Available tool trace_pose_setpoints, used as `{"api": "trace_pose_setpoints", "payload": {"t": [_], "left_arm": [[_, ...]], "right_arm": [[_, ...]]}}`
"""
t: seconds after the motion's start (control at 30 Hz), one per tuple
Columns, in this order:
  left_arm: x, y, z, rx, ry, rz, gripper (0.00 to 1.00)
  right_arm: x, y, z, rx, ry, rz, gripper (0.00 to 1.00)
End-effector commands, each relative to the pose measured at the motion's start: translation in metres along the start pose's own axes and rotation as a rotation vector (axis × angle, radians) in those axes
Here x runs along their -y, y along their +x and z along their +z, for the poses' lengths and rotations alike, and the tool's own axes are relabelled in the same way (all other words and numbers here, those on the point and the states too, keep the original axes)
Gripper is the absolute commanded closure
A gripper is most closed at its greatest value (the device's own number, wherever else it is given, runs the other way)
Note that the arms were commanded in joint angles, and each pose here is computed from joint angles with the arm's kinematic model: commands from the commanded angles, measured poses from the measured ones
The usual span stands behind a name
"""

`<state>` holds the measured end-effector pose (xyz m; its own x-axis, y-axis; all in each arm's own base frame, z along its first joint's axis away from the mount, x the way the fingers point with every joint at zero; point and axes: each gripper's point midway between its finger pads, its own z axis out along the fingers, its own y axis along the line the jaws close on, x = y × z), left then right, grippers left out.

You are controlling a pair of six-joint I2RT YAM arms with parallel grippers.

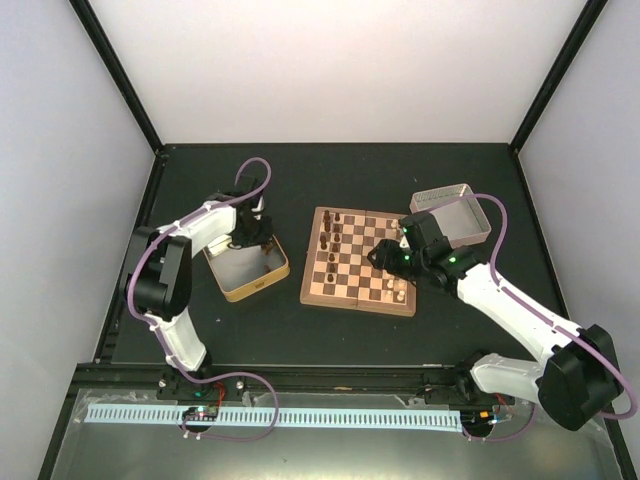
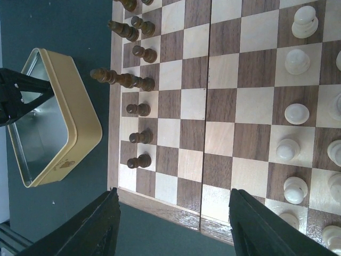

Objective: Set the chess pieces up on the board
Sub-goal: Pick up the chess piece from the storage box.

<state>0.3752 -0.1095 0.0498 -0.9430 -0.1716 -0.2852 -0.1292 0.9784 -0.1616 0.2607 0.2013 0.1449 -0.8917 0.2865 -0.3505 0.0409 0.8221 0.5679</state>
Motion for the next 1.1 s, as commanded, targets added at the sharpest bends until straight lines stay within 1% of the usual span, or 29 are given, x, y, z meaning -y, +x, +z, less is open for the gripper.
{"api": "trace_pose_setpoints", "payload": {"t": [0.0,0.13,0.27,0.43,0.57,0.73,0.9,1.07], "left_arm": [[0.003,-0.015,0.003,0.034,-0.025,-0.008,0.74],[0.001,-0.015,0.009,0.026,-0.040,-0.007,0.75],[0.002,-0.015,0.012,0.021,-0.038,-0.009,0.81],[0.004,-0.021,0.004,0.049,-0.030,-0.006,0.89],[0.006,-0.025,-0.017,0.094,-0.016,0.002,0.91],[0.016,-0.025,-0.051,0.146,0.010,0.032,0.90],[0.038,-0.004,-0.077,0.146,0.061,0.095,0.89],[0.086,0.047,-0.092,0.100,0.168,0.217,0.88]], "right_arm": [[0.002,-0.001,0.003,0.011,0.008,-0.013,0.43],[0.002,0.000,0.003,0.010,0.008,-0.014,0.43],[0.004,0.000,0.003,0.010,0.011,-0.013,0.43],[0.003,0.000,0.002,0.014,0.007,-0.013,0.44],[0.003,0.000,-0.001,0.020,0.006,-0.012,0.43],[0.003,-0.001,-0.003,0.028,0.002,-0.009,0.43],[0.003,-0.001,-0.005,0.039,-0.002,-0.005,0.43],[0.007,-0.003,-0.009,0.069,0.008,0.005,0.43]]}}
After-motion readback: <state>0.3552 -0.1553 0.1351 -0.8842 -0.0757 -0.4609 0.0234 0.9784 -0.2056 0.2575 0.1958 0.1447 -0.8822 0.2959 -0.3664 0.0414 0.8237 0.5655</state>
